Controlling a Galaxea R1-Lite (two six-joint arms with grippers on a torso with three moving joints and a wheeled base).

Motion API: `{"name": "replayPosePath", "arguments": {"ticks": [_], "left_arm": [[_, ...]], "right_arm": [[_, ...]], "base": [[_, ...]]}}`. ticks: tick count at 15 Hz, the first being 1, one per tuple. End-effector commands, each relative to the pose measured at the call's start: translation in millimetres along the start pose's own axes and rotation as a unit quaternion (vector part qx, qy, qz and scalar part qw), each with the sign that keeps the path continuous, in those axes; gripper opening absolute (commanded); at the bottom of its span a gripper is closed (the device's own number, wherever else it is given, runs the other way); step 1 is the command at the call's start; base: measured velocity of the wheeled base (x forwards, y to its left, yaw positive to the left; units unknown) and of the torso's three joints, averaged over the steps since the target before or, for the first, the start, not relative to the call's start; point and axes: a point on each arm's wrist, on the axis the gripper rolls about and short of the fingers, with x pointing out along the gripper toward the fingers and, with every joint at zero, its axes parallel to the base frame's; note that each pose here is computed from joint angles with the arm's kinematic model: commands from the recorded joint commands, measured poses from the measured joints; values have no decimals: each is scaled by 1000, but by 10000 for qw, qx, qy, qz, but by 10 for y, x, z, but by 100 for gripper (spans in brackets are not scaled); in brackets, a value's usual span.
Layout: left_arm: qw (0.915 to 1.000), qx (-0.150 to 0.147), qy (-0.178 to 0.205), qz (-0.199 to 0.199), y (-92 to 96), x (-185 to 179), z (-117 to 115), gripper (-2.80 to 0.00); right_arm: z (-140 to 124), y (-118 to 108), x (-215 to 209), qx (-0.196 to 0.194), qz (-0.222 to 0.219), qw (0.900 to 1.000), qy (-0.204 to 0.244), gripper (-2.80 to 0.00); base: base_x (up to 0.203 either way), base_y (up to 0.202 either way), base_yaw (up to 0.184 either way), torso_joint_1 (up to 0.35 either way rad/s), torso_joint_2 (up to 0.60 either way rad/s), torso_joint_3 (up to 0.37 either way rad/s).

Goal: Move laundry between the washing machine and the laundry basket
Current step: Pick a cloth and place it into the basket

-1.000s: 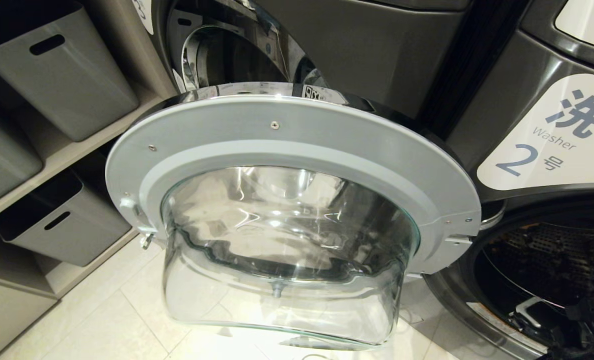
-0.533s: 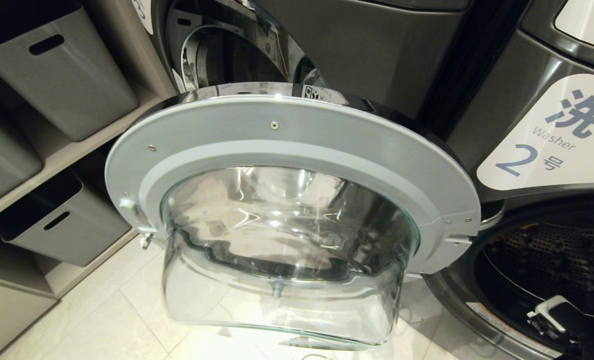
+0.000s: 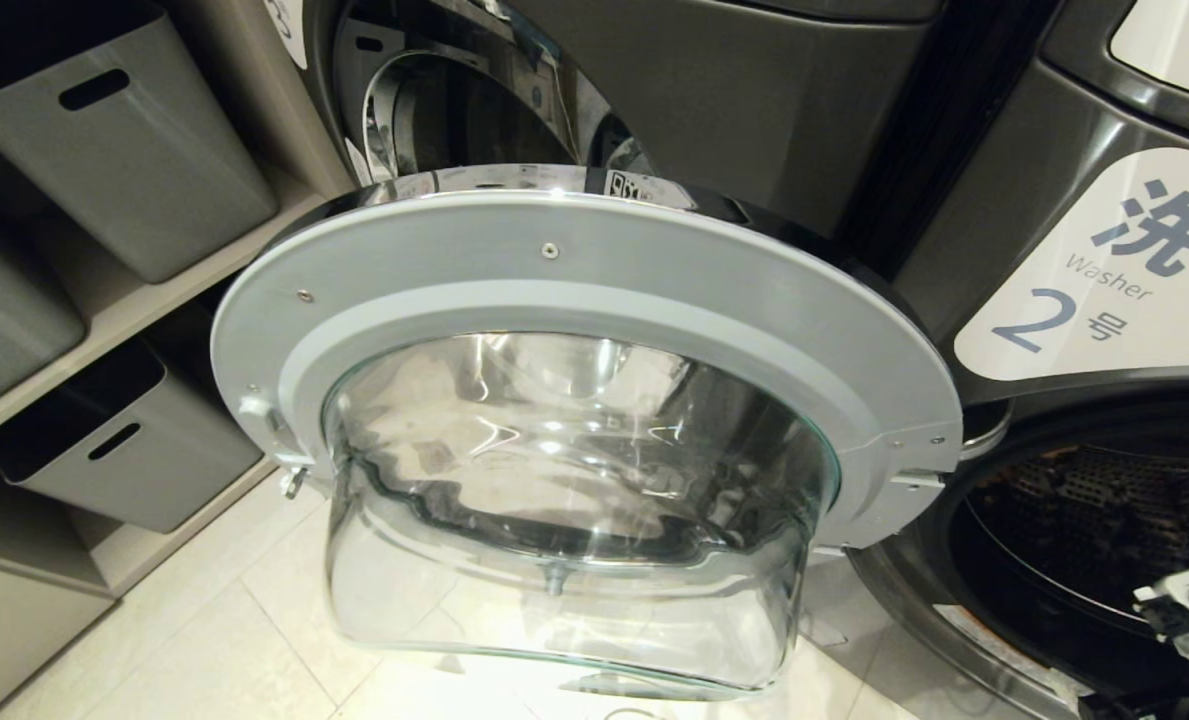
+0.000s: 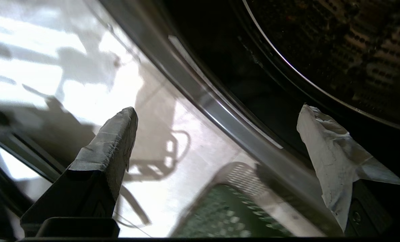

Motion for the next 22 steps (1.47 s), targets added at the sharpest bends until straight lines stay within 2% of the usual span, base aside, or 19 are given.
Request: {"name": "replayPosePath", "arguments": {"ticks": [1,3,6,9,11,13,15,18,20,22], "left_arm": [[10000,0,6,0,0,1,0,-280],[10000,0,6,0,0,1,0,-280],[10000,0,6,0,0,1,0,-280],[10000,0,6,0,0,1,0,-280],[10000,0,6,0,0,1,0,-280],[10000,0,6,0,0,1,0,-280],[10000,0,6,0,0,1,0,-280],[10000,0,6,0,0,1,0,-280],[10000,0,6,0,0,1,0,-280],[10000,0,6,0,0,1,0,-280]], "right_arm": [[37,-25,-90,713,-101,9969,-329,0],[38,-24,-87,1546,-60,9874,-338,0],[8,-10,13,3005,-53,9538,-19,0],[-21,4,177,3802,-248,9236,413,0],[39,-20,301,4089,-557,9100,393,0],[159,-60,308,4033,-592,9131,58,0],[249,-72,263,3632,-380,9308,-177,0],[386,-108,62,3306,-200,9399,-834,0],[447,-76,-154,2722,38,9528,-1345,0],[505,-39,-353,1803,361,9655,-1843,0]], "base": [[0,0,0,0,0,0],[0,0,0,0,0,0],[0,0,0,0,0,0],[0,0,0,0,0,0],[0,0,0,0,0,0],[0,0,0,0,0,0],[0,0,0,0,0,0],[0,0,0,0,0,0],[0,0,0,0,0,0],[0,0,0,0,0,0]]}}
